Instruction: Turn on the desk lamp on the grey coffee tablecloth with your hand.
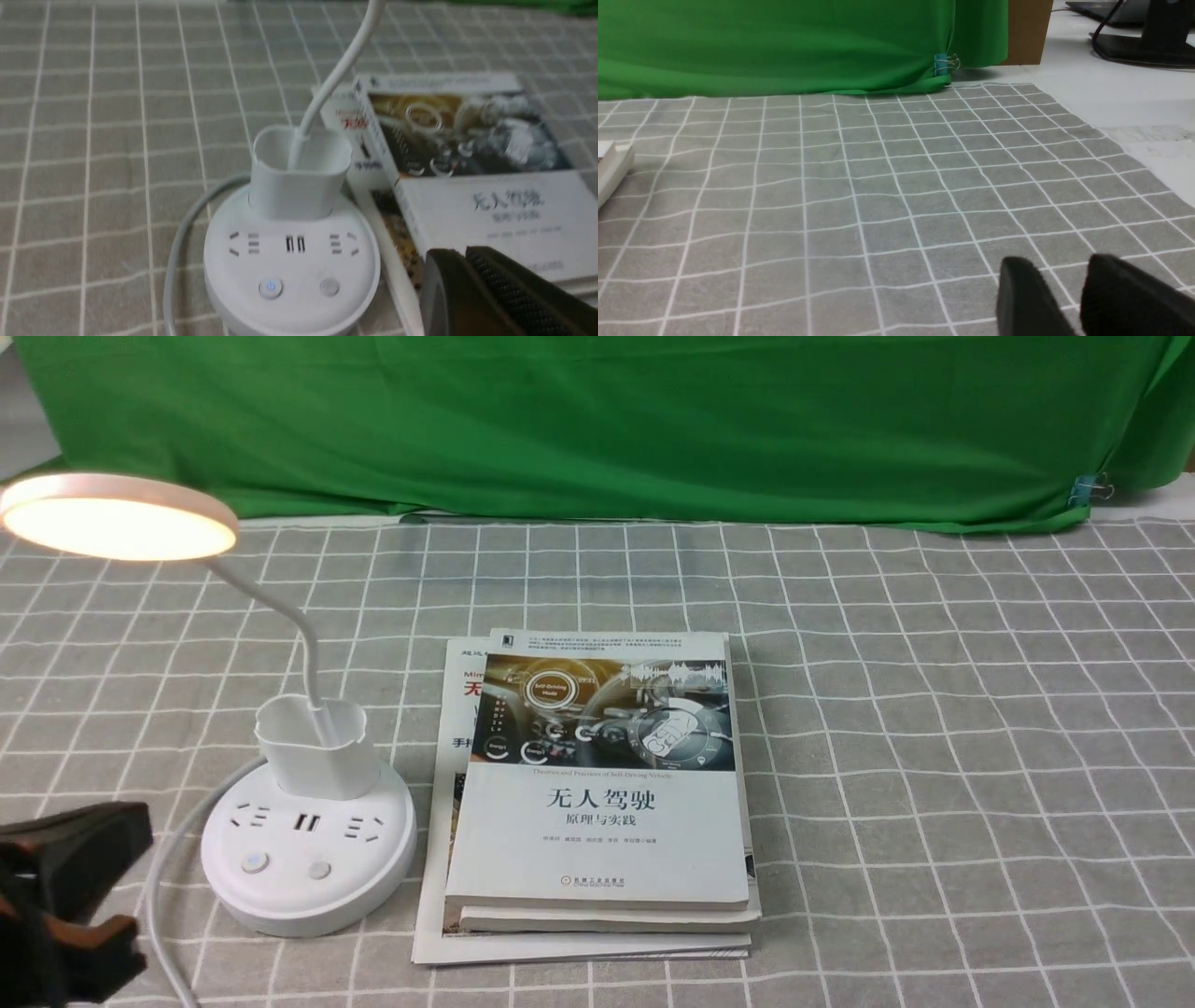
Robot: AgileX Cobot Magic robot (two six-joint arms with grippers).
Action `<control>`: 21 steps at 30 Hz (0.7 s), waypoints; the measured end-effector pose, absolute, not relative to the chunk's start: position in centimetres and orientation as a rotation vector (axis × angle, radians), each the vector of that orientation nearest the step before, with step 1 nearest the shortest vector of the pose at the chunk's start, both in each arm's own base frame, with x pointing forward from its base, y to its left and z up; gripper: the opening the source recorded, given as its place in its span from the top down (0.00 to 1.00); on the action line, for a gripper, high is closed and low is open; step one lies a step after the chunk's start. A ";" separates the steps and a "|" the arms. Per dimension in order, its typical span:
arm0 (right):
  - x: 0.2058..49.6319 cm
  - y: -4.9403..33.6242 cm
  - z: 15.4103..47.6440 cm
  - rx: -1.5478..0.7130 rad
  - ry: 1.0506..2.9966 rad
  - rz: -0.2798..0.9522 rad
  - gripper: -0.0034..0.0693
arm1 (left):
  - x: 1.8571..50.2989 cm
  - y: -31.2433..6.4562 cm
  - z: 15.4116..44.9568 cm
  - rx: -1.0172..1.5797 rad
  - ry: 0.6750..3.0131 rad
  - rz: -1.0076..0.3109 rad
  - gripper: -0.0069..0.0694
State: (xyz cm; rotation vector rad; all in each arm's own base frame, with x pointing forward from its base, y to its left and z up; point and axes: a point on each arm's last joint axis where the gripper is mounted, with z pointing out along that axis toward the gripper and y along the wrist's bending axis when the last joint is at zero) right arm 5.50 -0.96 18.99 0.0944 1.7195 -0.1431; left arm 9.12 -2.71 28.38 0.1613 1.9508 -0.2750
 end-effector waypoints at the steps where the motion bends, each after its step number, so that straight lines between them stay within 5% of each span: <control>1: 5.5 -1.0 19.0 0.094 1.720 -0.143 0.62 | 8.5 -2.5 28.7 0.163 1.918 -0.286 0.89; 21: 5.5 -1.0 19.0 0.094 1.720 -0.143 0.62 | 6.6 -2.1 29.1 0.140 1.787 -0.319 0.89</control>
